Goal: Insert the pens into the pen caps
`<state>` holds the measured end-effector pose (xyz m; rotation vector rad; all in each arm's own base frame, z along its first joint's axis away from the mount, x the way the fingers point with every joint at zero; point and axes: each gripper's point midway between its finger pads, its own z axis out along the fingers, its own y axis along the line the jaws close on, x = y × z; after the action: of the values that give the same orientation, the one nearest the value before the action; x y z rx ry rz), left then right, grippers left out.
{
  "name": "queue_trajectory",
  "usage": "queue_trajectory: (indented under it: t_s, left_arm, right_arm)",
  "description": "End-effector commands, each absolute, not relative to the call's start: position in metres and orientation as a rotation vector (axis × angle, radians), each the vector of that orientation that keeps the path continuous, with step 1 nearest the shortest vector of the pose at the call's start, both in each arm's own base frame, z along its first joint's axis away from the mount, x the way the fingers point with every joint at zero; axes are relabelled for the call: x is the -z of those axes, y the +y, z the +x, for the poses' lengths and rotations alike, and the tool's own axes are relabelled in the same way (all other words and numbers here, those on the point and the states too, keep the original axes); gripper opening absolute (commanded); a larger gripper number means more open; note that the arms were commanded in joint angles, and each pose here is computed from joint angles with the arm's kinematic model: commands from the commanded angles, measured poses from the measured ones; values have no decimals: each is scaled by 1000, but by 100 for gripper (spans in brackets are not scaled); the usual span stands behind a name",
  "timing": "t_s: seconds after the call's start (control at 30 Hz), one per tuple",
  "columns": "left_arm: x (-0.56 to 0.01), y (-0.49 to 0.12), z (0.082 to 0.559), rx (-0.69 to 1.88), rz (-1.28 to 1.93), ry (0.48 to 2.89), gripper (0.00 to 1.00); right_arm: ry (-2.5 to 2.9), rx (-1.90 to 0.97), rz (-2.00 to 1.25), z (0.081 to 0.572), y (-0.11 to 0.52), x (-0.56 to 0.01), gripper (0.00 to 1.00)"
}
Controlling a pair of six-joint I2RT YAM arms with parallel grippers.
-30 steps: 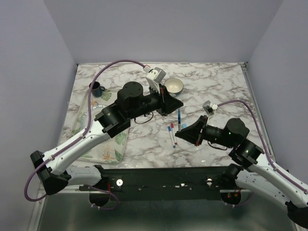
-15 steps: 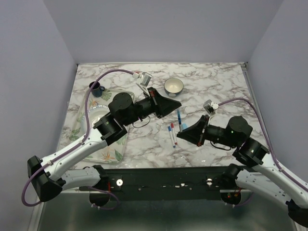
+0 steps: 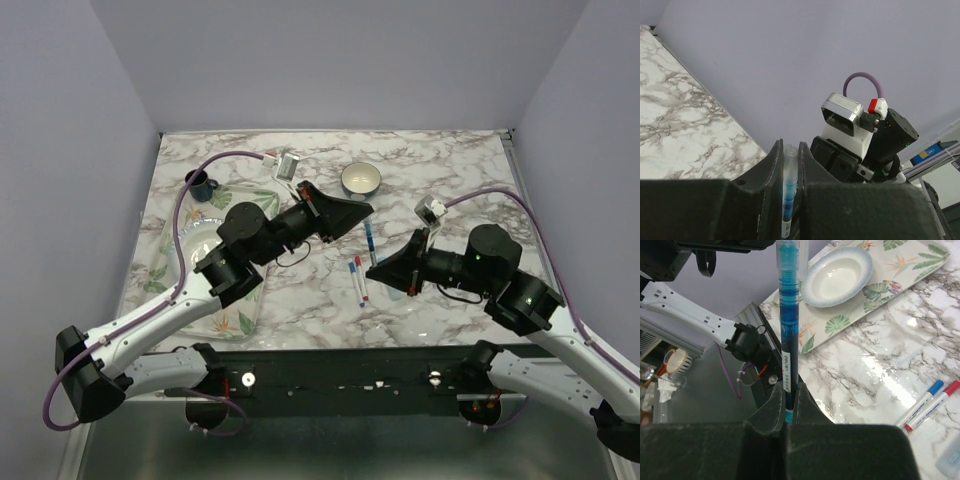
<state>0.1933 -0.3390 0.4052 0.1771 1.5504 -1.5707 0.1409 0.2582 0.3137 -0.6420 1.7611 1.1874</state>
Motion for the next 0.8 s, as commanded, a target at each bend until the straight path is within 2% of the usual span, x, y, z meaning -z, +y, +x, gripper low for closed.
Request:
queue_trajectory:
  t_s: [0.0,0.77]
  left_arm:
    - [-294,-361,120,1624,416,2032,0]
    - [-235,-375,68,1657,553,2131,0]
  right_arm:
    - [1328,-1034,-418,183,233,-448,1]
    - [1175,-914,-279,208,214,-546,1]
